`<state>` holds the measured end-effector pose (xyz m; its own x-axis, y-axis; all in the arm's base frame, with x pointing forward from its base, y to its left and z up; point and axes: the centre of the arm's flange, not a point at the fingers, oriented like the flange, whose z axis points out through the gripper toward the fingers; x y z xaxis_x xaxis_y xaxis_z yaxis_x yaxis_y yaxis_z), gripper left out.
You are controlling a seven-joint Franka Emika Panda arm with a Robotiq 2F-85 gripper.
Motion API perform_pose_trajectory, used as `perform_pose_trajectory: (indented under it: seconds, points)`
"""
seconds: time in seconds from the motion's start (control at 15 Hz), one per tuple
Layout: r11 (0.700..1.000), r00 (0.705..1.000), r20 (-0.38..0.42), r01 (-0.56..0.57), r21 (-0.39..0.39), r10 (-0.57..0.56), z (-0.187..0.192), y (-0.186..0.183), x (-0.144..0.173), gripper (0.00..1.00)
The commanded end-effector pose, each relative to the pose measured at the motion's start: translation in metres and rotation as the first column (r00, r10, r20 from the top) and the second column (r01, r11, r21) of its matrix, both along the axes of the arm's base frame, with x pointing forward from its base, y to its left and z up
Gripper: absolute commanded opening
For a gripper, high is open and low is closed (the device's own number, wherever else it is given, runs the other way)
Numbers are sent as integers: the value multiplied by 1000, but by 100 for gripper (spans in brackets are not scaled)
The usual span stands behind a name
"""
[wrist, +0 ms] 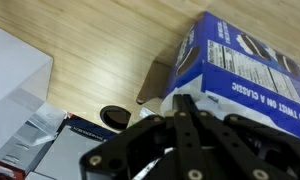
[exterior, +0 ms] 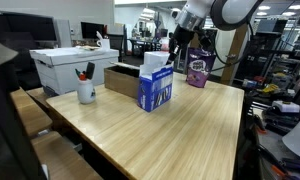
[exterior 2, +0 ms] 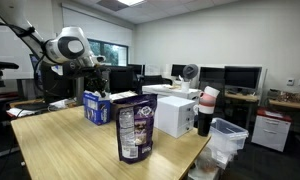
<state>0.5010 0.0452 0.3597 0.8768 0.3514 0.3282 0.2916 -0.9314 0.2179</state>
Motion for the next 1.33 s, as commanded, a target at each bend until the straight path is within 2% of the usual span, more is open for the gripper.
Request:
perform_pose_trajectory:
  seconds: [0.0, 0.13, 0.2, 0.27, 0.4, 0.6, 0.73, 1.07, 1.27]
  points:
    - [999, 996, -86, -5, 32, 8, -4, 9, 9, 3]
    - [999, 970, -243, 34, 35, -24, -9, 21, 13, 3]
    - [999, 966, -257, 36, 35, -26, -9, 23, 14, 3]
    - [998, 951, -308, 47, 33, -34, -8, 27, 15, 3]
    - [998, 942, -333, 48, 28, -36, -7, 30, 15, 3]
    - [1000, 935, -354, 27, -11, -29, 3, 31, 18, 3]
    - [997, 943, -332, -28, -71, 3, 10, 30, 22, 3]
    - [963, 959, -266, -156, -221, 94, 7, 17, 31, 3]
    - [930, 964, -224, -207, -302, 142, 2, 13, 31, 3]
